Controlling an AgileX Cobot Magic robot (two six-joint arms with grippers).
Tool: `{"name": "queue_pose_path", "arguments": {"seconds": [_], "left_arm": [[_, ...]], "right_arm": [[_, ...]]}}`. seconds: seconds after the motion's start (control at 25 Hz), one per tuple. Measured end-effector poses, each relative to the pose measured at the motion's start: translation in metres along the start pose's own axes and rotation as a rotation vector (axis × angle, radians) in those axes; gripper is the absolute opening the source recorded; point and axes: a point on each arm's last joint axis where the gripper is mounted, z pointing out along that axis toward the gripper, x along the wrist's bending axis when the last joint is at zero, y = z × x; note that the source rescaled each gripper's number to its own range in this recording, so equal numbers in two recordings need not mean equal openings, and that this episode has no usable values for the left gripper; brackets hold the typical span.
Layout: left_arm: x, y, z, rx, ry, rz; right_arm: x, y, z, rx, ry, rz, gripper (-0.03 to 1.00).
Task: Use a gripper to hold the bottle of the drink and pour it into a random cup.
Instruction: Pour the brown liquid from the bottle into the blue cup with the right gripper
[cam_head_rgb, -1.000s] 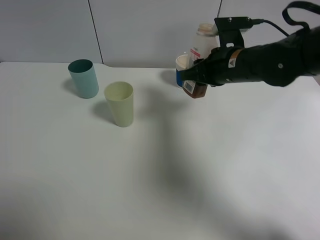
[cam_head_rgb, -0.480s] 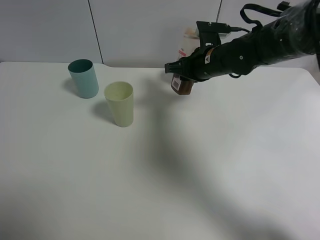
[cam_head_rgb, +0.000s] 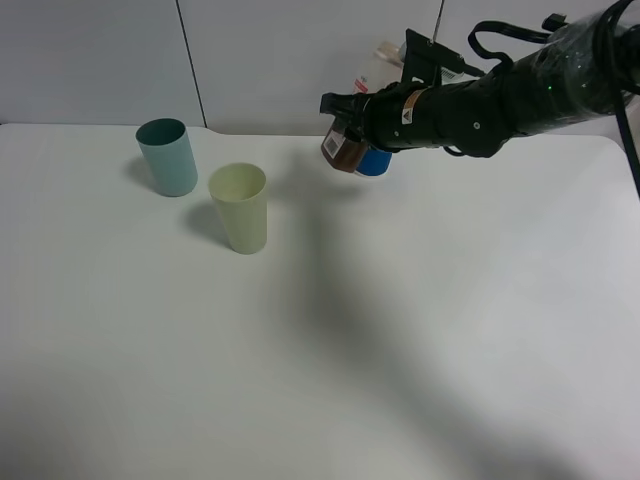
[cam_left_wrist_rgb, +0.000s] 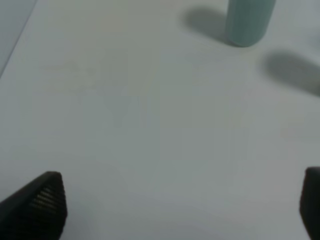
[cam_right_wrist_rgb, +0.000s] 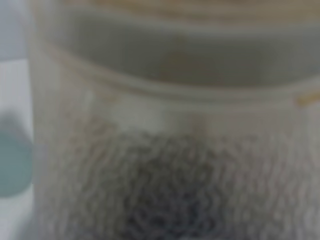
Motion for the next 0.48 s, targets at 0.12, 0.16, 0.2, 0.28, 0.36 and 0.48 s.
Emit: {"name": "queue_pose_path", "arguments": {"seconds": [0.12, 0.16, 0.2, 0.28, 0.36, 0.48], "left_arm": [[0.0, 0.0, 0.0, 0.0, 0.0, 0.0], [0.0, 0.0, 0.0, 0.0, 0.0, 0.0], [0.0, 0.0, 0.0, 0.0, 0.0, 0.0], [0.0, 0.0, 0.0, 0.0, 0.0, 0.0], [0.0, 0.0, 0.0, 0.0, 0.0, 0.0], [0.0, 0.0, 0.0, 0.0, 0.0, 0.0]], "right_arm": [[0.003, 0.003, 0.0, -0.036, 0.034, 0.051, 0.0], [0.004, 0.004, 0.0, -0.046, 0.044, 0.063, 0.0], [0.005, 0.005, 0.0, -0.057, 0.057, 0.071, 0.0], [0.006, 0.007, 0.0, -0.066, 0.071, 0.065, 0.0], [0.008, 0.008, 0.001, -0.064, 0.076, 0.044, 0.0], [0.01, 0.013, 0.006, -0.043, 0.064, -0.003, 0.0]]}}
